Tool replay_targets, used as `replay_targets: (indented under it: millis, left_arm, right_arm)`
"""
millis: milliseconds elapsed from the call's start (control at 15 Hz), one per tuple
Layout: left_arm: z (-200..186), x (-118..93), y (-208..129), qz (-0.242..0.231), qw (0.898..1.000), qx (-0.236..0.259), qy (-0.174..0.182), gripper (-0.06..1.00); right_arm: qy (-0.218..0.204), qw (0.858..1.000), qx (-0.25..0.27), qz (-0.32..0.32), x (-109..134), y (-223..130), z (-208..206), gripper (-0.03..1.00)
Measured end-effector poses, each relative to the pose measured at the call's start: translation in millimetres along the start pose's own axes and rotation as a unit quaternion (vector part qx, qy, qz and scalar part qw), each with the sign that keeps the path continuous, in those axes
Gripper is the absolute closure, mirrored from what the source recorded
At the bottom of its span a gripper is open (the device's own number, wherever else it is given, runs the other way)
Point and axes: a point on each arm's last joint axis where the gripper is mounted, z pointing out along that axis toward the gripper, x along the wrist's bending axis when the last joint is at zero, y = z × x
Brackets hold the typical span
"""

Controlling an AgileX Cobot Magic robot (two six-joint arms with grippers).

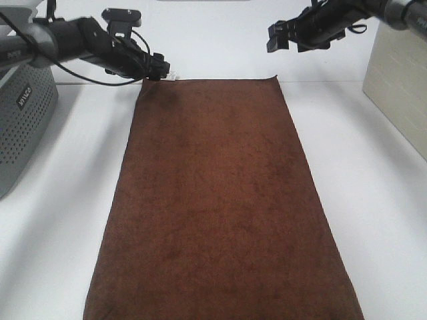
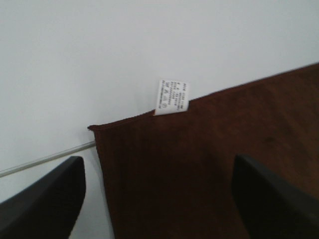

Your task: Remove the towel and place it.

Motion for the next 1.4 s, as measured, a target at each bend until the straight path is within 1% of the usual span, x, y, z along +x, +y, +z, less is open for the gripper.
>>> replay_targets:
  millis: [67, 133, 200, 267, 333, 400, 467, 533, 667, 733, 867, 933, 1067, 1133, 1200, 1267, 1400]
  left_arm:
    - [-23.0, -4.5, 16.4, 0.014, 0.999, 0.031, -0.013, 0.15]
    - [-71.7, -10.3, 44.4, 0.022, 0.996, 0.087, -0.026, 0.12]
    - [-100.4, -9.2, 59.1, 0.007, 0.994, 0.109, -0.019, 0.12]
    - [-125.7, -1.4, 70.6, -0.026, 0.992, 0.121, 0.001, 0.12]
    - [-138.5, 4.3, 77.3, -0.042, 0.992, 0.119, 0.014, 0.12]
    - [-165.8, 24.8, 88.9, -0.064, 0.99, 0.112, 0.05, 0.12]
    - [-189.9, 44.0, 98.0, -0.084, 0.988, 0.1, 0.077, 0.12]
    - [-211.1, 57.2, 104.6, -0.092, 0.987, 0.093, 0.098, 0.12]
    - [-244.1, 58.4, 113.8, -0.082, 0.985, 0.095, 0.121, 0.12]
    - [-257.0, 57.0, 115.3, -0.075, 0.982, 0.106, 0.134, 0.12]
    - [-276.7, 58.3, 109.9, -0.061, 0.974, 0.138, 0.167, 0.12]
    - [-288.2, 57.3, 106.9, -0.061, 0.973, 0.139, 0.176, 0.12]
    - [-323.3, 47.2, 95.3, -0.066, 0.974, 0.13, 0.175, 0.12]
    - [-342.5, 41.0, 82.3, -0.071, 0.974, 0.126, 0.175, 0.12]
    - [-371.3, 32.8, 70.4, -0.077, 0.975, 0.11, 0.175, 0.12]
    - [-396.7, 25.1, 55.0, -0.083, 0.976, 0.096, 0.176, 0.12]
    - [-449.4, 8.5, 16.0, -0.096, 0.977, 0.072, 0.177, 0.12]
  right_arm:
    - [0.014, 1.0, 0.016, -0.007, 9.7, 13.0, -23.3, 0.22]
    - [0.021, 0.999, 0.028, -0.007, 25.2, 37.4, -70.4, 0.22]
    - [0.005, 1.0, 0.022, 0.002, 30.5, 50.0, -95.0, 0.22]
    - [-0.008, 1.0, 0.02, 0.006, 32.3, 56.1, -108.6, 0.22]
    - [-0.037, 0.999, 0.022, 0.011, 33.1, 64.6, -133.6, 0.22]
    - [-0.064, 0.998, 0.025, 0.013, 33.1, 71.6, -160.2, 0.22]
    - [-0.08, 0.996, 0.033, 0.018, 28.9, 75.1, -182.8, 0.22]
    - [-0.09, 0.995, 0.038, 0.021, 24.4, 77.5, -202.0, 0.22]
    - [-0.118, 0.993, 0.029, 0.011, 22.7, 82.6, -228.2, 0.22]
    - [-0.12, 0.992, 0.029, 0.01, 25.8, 82.3, -238.6, 0.22]
    - [-0.12, 0.992, 0.031, 0.011, 37.0, 77.9, -268.5, 0.22]
    - [-0.121, 0.992, 0.039, 0.015, 43.3, 69.6, -286.2, 0.22]
    - [-0.122, 0.99, 0.071, 0.022, 55.0, 39.6, -317.6, 0.22]
    - [-0.122, 0.989, 0.081, 0.026, 62.4, 20.6, -336.8, 0.22]
    - [-0.123, 0.989, 0.075, 0.027, 72.4, 0.6, -363.5, 0.22]
    - [-0.123, 0.989, 0.073, 0.028, 82.0, -25.0, -388.3, 0.22]
    - [-0.123, 0.989, 0.073, 0.032, 96.4, -77.6, -423.8, 0.22]
